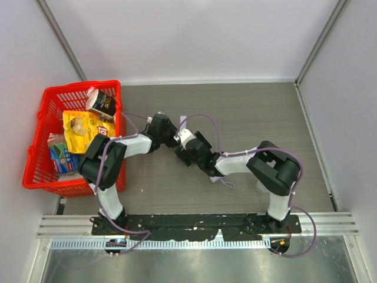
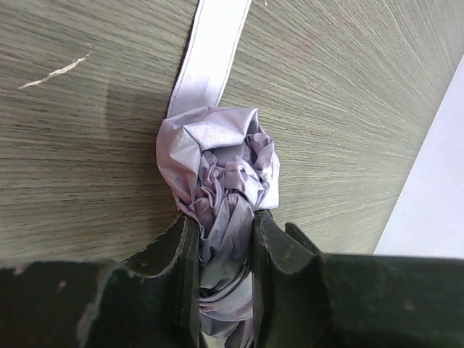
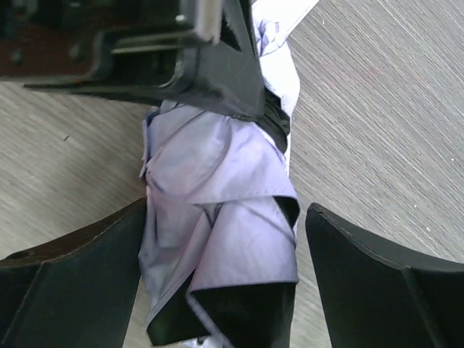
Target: Put away the umbrella
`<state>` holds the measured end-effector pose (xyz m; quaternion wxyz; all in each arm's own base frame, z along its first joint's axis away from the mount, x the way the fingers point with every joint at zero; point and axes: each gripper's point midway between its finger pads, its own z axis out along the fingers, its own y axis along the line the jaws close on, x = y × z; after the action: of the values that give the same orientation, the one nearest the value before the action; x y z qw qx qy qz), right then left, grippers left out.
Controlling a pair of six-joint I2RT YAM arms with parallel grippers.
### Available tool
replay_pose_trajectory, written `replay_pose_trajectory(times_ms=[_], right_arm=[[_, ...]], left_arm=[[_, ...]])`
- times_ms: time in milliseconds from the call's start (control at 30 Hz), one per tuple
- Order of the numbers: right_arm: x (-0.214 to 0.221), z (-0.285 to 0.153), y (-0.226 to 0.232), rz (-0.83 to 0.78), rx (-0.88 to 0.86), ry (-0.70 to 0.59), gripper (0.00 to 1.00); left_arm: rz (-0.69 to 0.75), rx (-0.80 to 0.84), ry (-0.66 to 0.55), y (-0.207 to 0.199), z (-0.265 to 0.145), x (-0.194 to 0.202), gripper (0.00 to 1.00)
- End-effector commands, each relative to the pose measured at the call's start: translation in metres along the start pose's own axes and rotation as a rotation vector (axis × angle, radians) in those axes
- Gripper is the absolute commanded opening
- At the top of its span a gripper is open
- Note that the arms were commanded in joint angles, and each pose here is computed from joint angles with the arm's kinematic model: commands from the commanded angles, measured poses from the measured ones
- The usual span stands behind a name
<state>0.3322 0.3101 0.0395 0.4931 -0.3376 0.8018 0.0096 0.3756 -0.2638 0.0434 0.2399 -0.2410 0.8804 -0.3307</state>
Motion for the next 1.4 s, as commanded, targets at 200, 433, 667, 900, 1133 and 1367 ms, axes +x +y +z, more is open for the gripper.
replay_pose_trajectory(times_ms=[200,433,667,900,1133,1367], right_arm=[[-0.012,0.033,-0.017,0.025,-0.059,-0.093,0.75],[0.017,0.038,-0.007,0.105,-0.147,-0.040,0.01],[0.006,0.019,-0.011,0.255,-0.198,-0.118,0.01],[-0.037,-0.015,-0.029,0.397,-0.283,-0.246,0.01],[-0.089,-0.068,-0.069,0.441,-0.294,-0.396,0.01],[-0.138,-0.122,-0.106,0.396,-0.292,-0.560,0.01]], left_arm=[[0.030,-0.296,0.191,0.097,-0.006,0.057,0.00],[0.035,-0.257,0.170,0.082,-0.011,0.050,0.00],[0.119,-0.155,0.096,0.029,-0.037,0.021,0.05],[0.198,0.017,0.002,-0.043,-0.087,-0.015,0.49],[0.328,0.274,-0.112,-0.130,-0.169,-0.045,0.60],[0.391,0.434,-0.062,-0.178,-0.206,-0.042,0.89]])
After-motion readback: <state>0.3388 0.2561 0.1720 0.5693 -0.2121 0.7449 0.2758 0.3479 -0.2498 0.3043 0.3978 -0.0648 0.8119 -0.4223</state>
